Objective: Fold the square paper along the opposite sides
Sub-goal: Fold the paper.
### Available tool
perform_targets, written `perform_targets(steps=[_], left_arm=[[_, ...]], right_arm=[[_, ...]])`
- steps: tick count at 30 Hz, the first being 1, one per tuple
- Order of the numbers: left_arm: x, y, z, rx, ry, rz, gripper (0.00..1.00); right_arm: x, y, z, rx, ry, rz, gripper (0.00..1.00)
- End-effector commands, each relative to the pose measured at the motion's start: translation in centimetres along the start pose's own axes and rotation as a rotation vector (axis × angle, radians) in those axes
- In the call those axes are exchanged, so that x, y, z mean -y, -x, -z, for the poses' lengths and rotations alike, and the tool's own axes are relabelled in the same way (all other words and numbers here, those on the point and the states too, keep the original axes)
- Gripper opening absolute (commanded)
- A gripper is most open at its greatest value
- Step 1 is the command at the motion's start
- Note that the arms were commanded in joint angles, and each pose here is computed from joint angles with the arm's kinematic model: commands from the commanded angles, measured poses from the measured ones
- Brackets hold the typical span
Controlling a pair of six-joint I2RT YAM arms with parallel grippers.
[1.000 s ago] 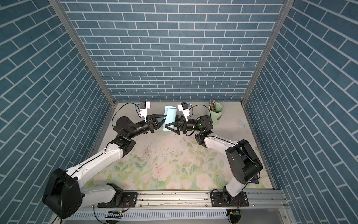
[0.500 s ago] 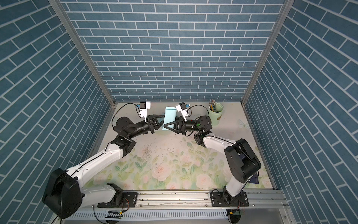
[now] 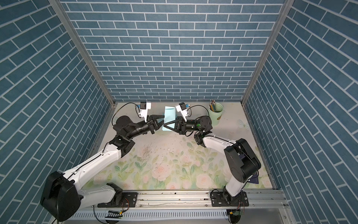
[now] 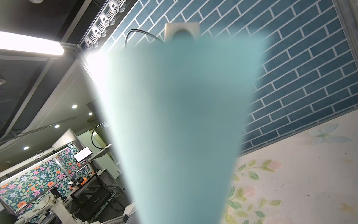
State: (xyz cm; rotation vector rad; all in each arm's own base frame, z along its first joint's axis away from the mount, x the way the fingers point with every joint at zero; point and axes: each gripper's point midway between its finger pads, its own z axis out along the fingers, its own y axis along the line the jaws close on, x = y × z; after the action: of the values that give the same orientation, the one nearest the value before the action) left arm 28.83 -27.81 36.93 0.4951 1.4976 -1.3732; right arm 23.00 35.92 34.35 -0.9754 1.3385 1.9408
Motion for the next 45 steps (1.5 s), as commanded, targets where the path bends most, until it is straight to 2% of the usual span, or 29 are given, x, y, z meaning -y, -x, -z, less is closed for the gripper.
perform_targets(steps=[1,3,9,11,13,17,19,23,25,30,37,39,45], left_arm=[[0.3,1.2,0.2,0.015,0.041,-0.069,0.20],[-0.3,1.3,0.4,0.016,0.086,-0.083,0.26],[-1.7,2.2,1.3,0.044,0.206,-0.119,0.45],[-1.5,2.7,1.7,0.058,0.219,-0.139,0.48],[-0.6,3.1,2.0,0.068,0.197,-0.171,0.52],[2.9,2.8,2.0,0.040,0.024,-0.245,0.64],[3.5,2.3,1.8,0.014,-0.022,-0.254,0.69],[3.0,1.3,1.3,-0.021,-0.041,-0.252,0.77],[2.1,0.8,1.0,-0.039,-0.008,-0.253,0.83],[1.3,0.9,1.4,-0.042,0.054,-0.286,0.89],[4.9,3.9,3.6,-0.001,0.066,-0.388,0.92],[5.0,4.3,4.0,-0.003,0.094,-0.397,1.00],[2.5,1.3,1.7,-0.115,0.098,-0.313,1.00]], right_arm=[[-1.6,0.7,-0.1,-0.004,0.036,0.055,0.04],[-1.6,0.7,0.0,-0.005,0.035,0.057,0.00],[-1.7,0.6,0.2,-0.008,0.032,0.053,0.00],[-1.7,0.5,0.3,-0.011,0.031,0.052,0.00],[-1.5,0.4,0.3,-0.011,0.027,0.049,0.00],[-1.3,0.5,0.4,-0.012,0.024,0.043,0.00],[-1.5,0.6,0.3,-0.013,0.028,0.049,0.00],[-1.7,0.8,0.2,-0.012,0.032,0.050,0.00],[-1.8,0.9,0.2,-0.011,0.033,0.054,0.00],[-2.1,1.0,0.2,-0.017,0.036,0.056,0.00],[-1.8,1.1,0.1,-0.021,0.033,0.045,0.00],[-1.9,1.2,0.0,-0.019,0.034,0.048,0.00],[-2.2,1.3,-0.5,-0.024,0.048,0.050,0.00]])
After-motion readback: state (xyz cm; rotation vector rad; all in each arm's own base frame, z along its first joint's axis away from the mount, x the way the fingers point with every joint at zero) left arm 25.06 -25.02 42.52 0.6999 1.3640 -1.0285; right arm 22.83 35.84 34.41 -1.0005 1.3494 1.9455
